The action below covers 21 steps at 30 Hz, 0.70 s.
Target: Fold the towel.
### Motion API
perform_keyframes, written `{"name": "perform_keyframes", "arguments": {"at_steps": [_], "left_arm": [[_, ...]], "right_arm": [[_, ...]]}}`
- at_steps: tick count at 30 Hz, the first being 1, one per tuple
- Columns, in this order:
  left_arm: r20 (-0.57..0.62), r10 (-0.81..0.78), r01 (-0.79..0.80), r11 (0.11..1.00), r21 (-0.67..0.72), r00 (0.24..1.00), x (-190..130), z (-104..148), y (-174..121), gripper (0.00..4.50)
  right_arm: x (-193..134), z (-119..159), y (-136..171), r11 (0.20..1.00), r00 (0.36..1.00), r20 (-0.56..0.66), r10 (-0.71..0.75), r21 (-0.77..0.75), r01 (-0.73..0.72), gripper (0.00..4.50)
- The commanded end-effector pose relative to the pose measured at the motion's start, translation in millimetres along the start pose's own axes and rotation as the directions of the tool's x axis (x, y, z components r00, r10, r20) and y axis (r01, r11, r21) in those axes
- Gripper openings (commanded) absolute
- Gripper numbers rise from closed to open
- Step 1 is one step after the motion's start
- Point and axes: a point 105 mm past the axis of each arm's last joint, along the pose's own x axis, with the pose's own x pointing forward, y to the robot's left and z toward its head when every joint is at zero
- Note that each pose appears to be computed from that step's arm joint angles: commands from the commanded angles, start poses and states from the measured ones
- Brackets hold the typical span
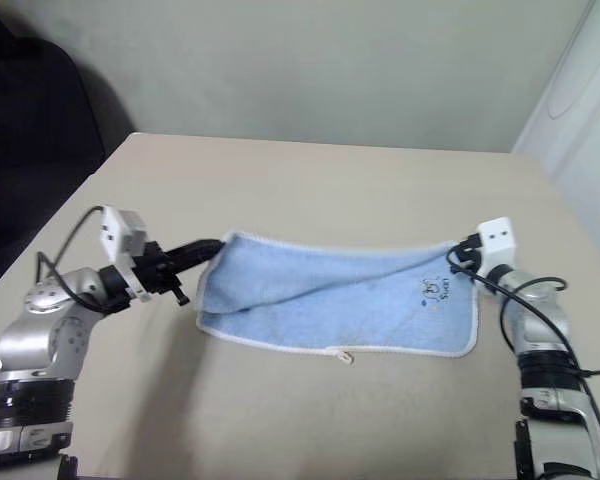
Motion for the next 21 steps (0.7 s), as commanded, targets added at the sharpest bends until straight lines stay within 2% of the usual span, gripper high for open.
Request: {"name": "perform_keyframes", "arguments": {"at_steps": [1, 4, 8, 10, 13, 16, 19, 21], "left_arm": [[0.062, 0.084, -0.086, 0.996, 0.030, 0.995, 4.6, 15.6, 14.3, 0.00], [0.078, 0.115, -0.118, 0.992, 0.038, 0.990, 22.0, 18.9, 22.3, 0.00], [0.116, 0.125, -0.133, 0.989, 0.069, 0.985, 56.2, 31.0, 30.2, 0.00], [0.159, 0.150, -0.163, 0.984, 0.072, 0.976, 77.7, 46.2, 36.3, 0.00], [0.268, 0.148, -0.180, 0.979, 0.099, 0.952, 98.4, 84.2, 40.1, 0.00], [0.364, 0.177, -0.232, 0.966, 0.113, 0.914, 90.7, 120.3, 56.2, 0.00], [0.392, 0.179, -0.248, 0.960, 0.133, 0.902, 81.1, 130.8, 63.7, 0.00], [0.383, 0.123, -0.196, 0.968, 0.157, 0.916, 59.4, 127.5, 62.8, 0.00]], "right_arm": [[-17.5, 35.8, -7.1, 0.999, 0.994, 0.109, -0.020, -0.029, 0.023, 0.05], [-18.6, 46.6, -13.0, 0.997, 0.991, 0.127, -0.047, -0.047, 0.053, 0.05], [-3.0, 65.8, -20.1, 0.992, 0.984, 0.163, -0.078, -0.088, 0.093, 0.05], [5.4, 90.7, -22.3, 0.988, 0.971, 0.223, -0.087, -0.109, 0.113, 0.05], [6.0, 135.5, -24.1, 0.982, 0.938, 0.338, -0.071, -0.141, 0.124, 0.05], [-11.2, 172.1, -28.5, 0.972, 0.900, 0.434, -0.039, -0.191, 0.134, 0.05], [-24.3, 183.7, -29.0, 0.969, 0.883, 0.469, -0.009, -0.215, 0.124, 0.05], [-50.5, 180.1, -29.9, 0.970, 0.874, 0.483, 0.048, -0.233, 0.075, 0.05]]}}
